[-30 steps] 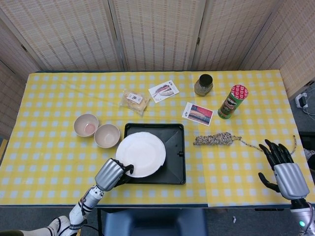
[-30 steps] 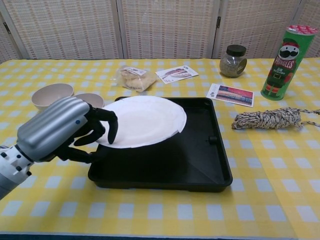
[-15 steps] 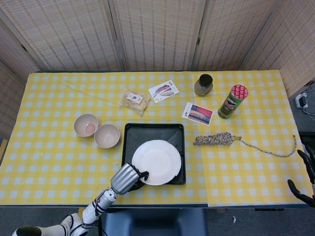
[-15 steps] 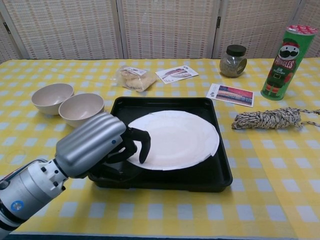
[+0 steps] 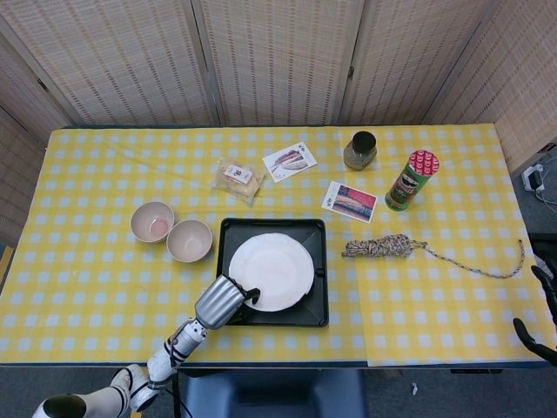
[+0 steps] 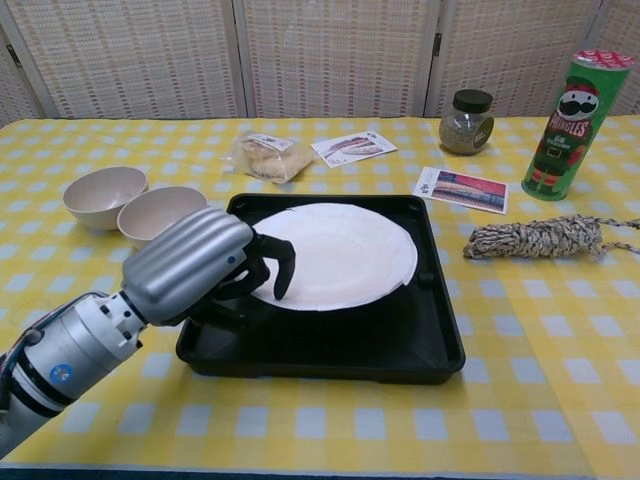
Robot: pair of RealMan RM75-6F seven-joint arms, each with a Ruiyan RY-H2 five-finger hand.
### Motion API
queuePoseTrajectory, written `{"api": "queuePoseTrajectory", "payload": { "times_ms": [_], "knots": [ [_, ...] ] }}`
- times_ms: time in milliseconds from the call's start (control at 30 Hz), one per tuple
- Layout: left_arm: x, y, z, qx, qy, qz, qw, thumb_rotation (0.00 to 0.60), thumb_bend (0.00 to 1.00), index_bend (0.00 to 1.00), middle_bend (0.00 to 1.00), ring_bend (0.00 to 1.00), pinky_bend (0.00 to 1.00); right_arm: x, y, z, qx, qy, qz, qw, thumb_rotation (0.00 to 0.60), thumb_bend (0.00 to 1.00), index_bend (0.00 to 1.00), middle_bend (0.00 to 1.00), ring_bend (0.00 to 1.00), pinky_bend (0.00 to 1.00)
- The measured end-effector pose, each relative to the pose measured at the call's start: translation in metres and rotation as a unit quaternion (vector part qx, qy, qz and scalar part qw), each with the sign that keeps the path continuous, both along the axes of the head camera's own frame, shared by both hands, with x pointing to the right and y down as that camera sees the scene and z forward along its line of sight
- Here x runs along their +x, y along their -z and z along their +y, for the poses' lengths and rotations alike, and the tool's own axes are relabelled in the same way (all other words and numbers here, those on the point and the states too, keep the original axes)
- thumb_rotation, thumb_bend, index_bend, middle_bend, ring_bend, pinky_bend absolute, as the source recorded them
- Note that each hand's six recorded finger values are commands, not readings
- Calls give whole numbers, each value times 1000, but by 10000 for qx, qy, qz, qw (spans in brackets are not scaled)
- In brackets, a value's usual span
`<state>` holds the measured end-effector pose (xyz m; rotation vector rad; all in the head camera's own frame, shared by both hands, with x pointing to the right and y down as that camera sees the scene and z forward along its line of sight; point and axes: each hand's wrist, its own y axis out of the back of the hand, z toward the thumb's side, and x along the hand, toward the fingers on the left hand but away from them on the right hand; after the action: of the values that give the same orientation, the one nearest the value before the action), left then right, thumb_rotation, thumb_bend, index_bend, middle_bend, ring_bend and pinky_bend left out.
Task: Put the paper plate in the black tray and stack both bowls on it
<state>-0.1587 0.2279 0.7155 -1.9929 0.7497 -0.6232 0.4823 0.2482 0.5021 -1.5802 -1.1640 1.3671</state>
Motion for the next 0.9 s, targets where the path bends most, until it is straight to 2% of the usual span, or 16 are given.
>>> {"api": "queuePoseTrajectory", "payload": {
  "times_ms": [167,233,300,467,567,733,900],
  "knots": [
    [2,-12,-2,-162,39,-154,9997,600,522,641,1000,1000,1000,-1,-1,-2,-16,-13,3,10000,600,379,0,0,0,0],
    [4,-15,-2,-219,65,-173,9996,600,520,609,1000,1000,1000,0,-1,-2,-4,-34,3,10000,600,379,0,0,0,0],
    [6,-18,-2,-281,96,-187,9994,600,499,538,1000,1000,1000,1,0,-2,10,-55,5,10000,600,379,0,0,0,0],
    [7,-21,-5,-288,158,-238,9992,600,356,262,1000,1000,1000,1,-1,-3,-13,-57,7,10000,600,379,0,0,0,0],
    [6,-20,-7,-251,187,-246,9992,600,290,174,1000,1000,1000,1,-2,-3,-20,-50,4,10000,600,379,0,0,0,0],
    [0,-16,-9,-210,220,-307,9991,600,230,128,1000,1000,1000,-2,-3,-4,-32,-17,10,10000,600,379,0,0,0,0],
    [-5,-8,-6,-493,271,-254,9981,600,216,129,1000,1000,1000,-7,-7,-5,-84,56,16,9999,600,378,0,0,0,0]
  ]
}}
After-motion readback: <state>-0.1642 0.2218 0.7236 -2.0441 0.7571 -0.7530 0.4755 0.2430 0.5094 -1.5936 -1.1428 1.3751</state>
